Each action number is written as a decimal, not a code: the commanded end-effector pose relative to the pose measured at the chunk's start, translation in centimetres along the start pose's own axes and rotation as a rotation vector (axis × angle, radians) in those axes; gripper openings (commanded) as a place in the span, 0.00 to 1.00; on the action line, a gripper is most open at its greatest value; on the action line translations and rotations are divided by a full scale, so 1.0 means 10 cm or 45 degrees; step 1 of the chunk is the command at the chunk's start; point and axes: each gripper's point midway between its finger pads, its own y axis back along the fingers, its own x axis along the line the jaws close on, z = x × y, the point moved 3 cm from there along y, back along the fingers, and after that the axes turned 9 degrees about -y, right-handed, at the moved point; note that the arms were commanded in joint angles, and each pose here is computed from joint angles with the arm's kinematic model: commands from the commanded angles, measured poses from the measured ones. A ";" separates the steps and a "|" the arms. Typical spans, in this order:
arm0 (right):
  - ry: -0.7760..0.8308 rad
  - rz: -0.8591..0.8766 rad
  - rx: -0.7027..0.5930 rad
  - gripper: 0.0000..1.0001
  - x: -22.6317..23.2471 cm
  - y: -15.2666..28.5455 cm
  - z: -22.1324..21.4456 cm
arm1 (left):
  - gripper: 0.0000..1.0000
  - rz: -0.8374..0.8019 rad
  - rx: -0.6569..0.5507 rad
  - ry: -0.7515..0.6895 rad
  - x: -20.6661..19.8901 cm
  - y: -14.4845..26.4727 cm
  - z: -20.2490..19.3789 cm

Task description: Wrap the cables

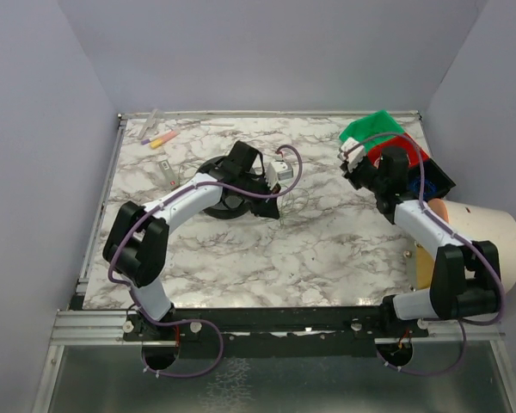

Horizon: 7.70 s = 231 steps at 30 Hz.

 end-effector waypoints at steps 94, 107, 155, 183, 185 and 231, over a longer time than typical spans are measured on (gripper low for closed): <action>0.122 0.776 -0.115 0.01 1.27 0.02 0.16 | 0.65 -0.045 -0.177 -0.090 -0.17 0.15 0.54; 0.123 0.772 -0.142 0.00 1.25 0.06 0.20 | 0.63 -0.008 -0.196 -0.042 0.08 0.30 0.40; -0.106 0.765 -0.160 0.03 1.19 -0.03 0.31 | 0.00 0.076 0.013 -0.201 -0.02 -0.19 0.21; -0.438 0.972 -0.136 0.36 1.00 0.16 0.35 | 0.00 0.152 0.002 -0.312 0.01 -0.03 0.29; -0.498 0.958 -0.126 0.30 0.98 0.11 0.34 | 0.00 0.150 0.004 -0.320 0.00 -0.04 0.29; -0.549 0.561 -0.154 0.00 0.75 -0.12 0.40 | 0.83 0.256 -0.245 -0.073 -0.02 0.10 0.99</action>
